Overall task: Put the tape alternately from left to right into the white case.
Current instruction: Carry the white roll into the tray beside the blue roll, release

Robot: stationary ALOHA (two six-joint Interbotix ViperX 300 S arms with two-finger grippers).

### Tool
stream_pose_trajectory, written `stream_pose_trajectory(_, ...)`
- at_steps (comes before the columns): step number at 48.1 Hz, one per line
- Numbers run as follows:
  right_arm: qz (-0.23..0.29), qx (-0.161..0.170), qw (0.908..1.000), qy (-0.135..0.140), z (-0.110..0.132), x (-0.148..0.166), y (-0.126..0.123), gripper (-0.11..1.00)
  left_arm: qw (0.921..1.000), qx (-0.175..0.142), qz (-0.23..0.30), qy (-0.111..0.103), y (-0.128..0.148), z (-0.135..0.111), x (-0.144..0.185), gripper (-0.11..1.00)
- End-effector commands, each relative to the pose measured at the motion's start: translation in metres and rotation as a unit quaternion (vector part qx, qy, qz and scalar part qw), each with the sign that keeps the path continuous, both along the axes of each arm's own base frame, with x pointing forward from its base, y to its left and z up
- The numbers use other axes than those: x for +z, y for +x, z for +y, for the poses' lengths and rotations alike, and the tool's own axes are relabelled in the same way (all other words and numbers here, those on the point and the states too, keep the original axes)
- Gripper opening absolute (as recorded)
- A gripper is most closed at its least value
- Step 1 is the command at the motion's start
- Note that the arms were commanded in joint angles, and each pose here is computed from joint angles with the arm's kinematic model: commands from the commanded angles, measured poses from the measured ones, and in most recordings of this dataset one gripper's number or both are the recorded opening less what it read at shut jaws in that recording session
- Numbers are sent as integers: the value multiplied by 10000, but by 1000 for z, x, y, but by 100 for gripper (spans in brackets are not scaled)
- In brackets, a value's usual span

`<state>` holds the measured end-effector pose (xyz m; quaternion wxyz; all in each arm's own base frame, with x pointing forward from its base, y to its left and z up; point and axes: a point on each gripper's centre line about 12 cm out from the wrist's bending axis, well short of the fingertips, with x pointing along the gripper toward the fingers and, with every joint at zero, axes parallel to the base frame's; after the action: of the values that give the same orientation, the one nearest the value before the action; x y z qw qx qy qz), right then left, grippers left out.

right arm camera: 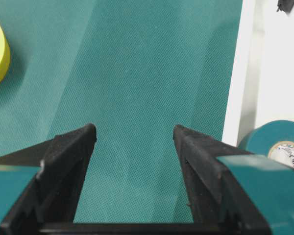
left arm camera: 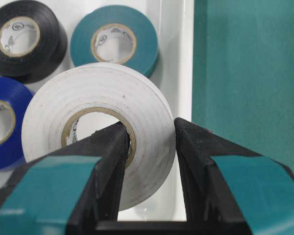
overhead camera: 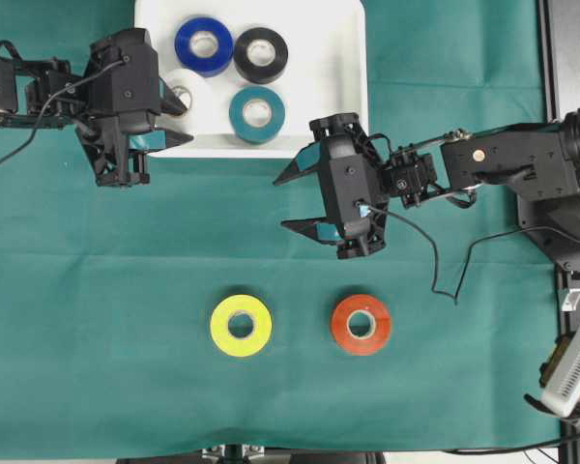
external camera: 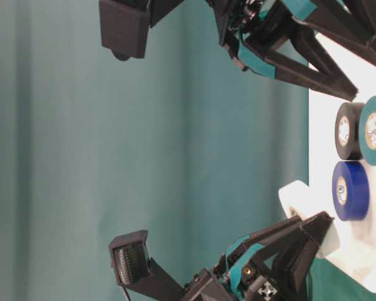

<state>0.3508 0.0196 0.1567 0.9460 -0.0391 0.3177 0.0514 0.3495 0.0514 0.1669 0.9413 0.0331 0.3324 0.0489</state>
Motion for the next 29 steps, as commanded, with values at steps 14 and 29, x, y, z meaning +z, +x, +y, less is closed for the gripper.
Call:
stream_pose_trajectory(14, -248, 29, 9997, 23, 2, 15, 4, 68, 9999, 21, -122, 13, 0, 1, 5, -2)
stream_pose_trajectory(29, -256, 22, 9997, 24, 1, 15, 4, 68, 9999, 16, -114, 18, 0, 1, 5, -2)
